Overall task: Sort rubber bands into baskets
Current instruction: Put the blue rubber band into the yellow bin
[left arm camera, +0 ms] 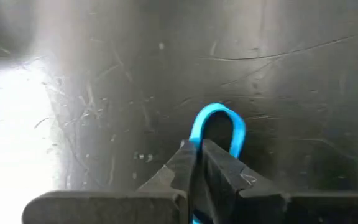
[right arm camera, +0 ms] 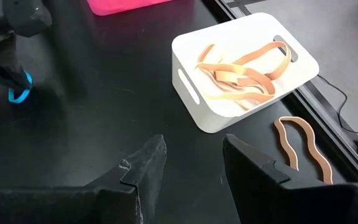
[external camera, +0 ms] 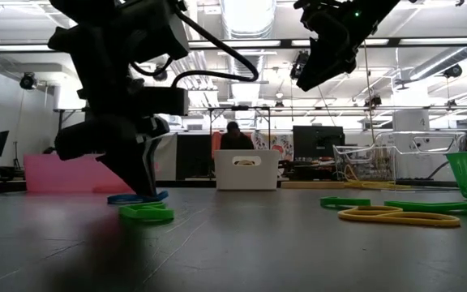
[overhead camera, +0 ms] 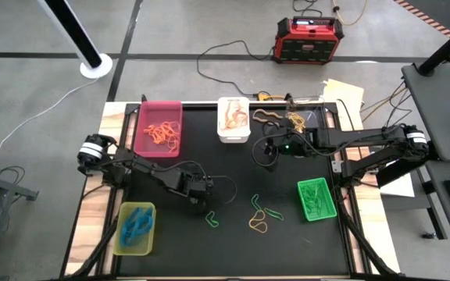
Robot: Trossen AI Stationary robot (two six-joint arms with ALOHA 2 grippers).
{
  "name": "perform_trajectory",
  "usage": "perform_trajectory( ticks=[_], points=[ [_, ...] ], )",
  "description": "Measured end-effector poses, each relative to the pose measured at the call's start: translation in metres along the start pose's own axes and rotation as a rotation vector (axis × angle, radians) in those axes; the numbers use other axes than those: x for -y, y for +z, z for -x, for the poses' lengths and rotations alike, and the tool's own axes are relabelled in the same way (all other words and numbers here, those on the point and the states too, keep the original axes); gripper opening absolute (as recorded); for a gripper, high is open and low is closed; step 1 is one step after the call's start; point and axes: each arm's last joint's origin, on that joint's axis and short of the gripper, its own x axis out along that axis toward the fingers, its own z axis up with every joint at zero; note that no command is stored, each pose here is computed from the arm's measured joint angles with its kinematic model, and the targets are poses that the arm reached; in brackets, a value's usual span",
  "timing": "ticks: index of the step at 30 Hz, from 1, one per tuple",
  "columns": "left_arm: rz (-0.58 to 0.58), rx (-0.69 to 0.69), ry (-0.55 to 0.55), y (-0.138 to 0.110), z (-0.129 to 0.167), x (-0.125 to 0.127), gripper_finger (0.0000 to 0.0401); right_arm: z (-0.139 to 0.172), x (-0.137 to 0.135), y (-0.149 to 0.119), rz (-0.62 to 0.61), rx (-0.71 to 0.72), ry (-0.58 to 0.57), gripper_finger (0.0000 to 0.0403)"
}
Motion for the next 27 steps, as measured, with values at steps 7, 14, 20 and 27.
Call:
perform_trajectory(
  ticks=[7, 14, 20, 27],
  points=[
    [-0.027, 0.048, 0.006, -0.002, 0.025, -0.001, 0.0001, 0.000, 0.000, -0.001, 0.002, -0.005, -0.001, 0.0157],
    [-0.015, 0.204, -0.049, -0.001, 0.075, -0.002, 0.0000, 0.000, 0.000, -0.002, 0.007, -0.022, -0.005, 0.0157],
    [0.010, 0.248, -0.175, -0.013, 0.118, 0.001, 0.0000, 0.000, 0.000, -0.002, 0.006, -0.022, -0.004, 0.0157],
    [0.146, 0.271, -0.145, -0.028, 0.148, 0.004, 0.0002, 0.000, 0.000, -0.002, 0.005, -0.020, -0.004, 0.0157]
  ],
)
